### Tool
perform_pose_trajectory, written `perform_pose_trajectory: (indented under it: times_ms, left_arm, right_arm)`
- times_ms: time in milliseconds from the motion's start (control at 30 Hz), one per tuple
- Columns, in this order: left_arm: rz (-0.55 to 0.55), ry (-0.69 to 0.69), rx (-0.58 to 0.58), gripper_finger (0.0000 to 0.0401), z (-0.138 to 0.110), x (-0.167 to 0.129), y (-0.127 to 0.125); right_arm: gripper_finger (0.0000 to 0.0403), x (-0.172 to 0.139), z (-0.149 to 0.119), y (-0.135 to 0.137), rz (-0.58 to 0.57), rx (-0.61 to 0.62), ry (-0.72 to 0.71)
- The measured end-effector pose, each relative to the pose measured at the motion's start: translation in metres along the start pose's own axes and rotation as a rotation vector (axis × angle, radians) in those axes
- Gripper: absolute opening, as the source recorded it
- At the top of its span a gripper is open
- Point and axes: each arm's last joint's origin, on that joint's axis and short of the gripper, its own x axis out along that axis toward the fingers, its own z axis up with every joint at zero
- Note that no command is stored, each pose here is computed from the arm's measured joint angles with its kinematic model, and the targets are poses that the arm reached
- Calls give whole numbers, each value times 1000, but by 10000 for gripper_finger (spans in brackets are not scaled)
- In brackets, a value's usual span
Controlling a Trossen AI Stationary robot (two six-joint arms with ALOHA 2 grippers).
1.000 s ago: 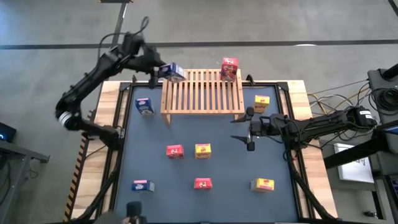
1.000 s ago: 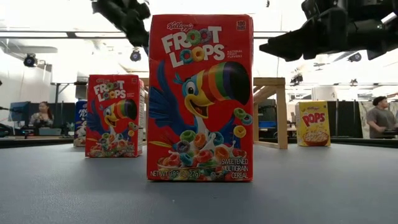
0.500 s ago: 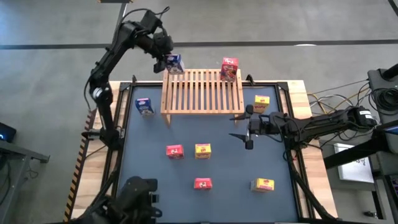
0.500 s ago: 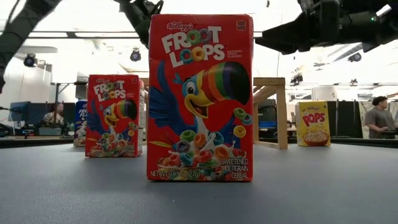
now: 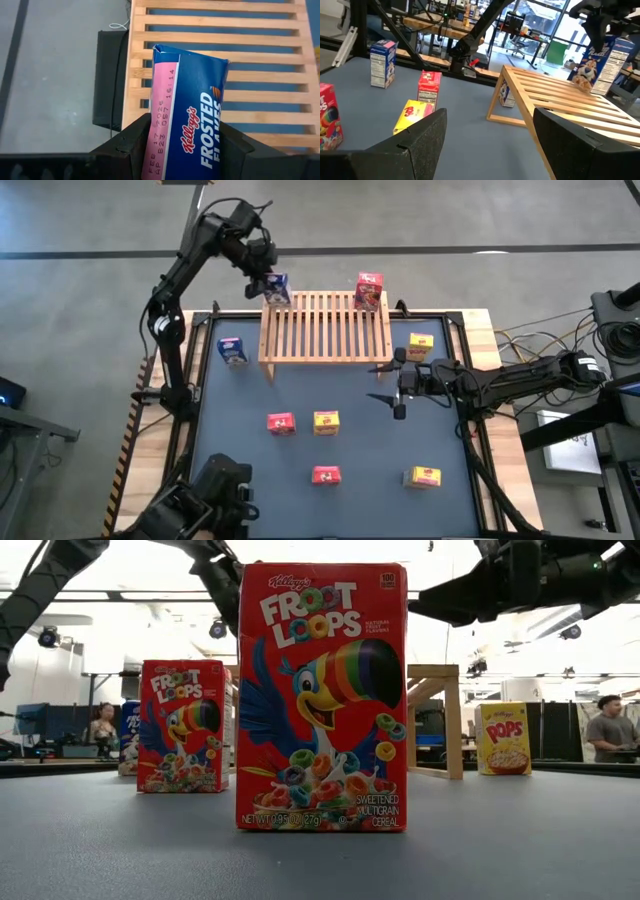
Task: Stack cereal on shelf
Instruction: Put the middle blue cereal box on the shelf
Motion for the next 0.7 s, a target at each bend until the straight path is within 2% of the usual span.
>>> perform_pose_trajectory:
  times_ms: [367,700]
  left_arm:
    - [-1,-2,-46,152,0,1,0]
    - [6,-7,-55,198,2,1,0]
  right_arm:
    - [286,0,0,0,-6,-27,3]
    - [286,0,0,0,-6,-27,3]
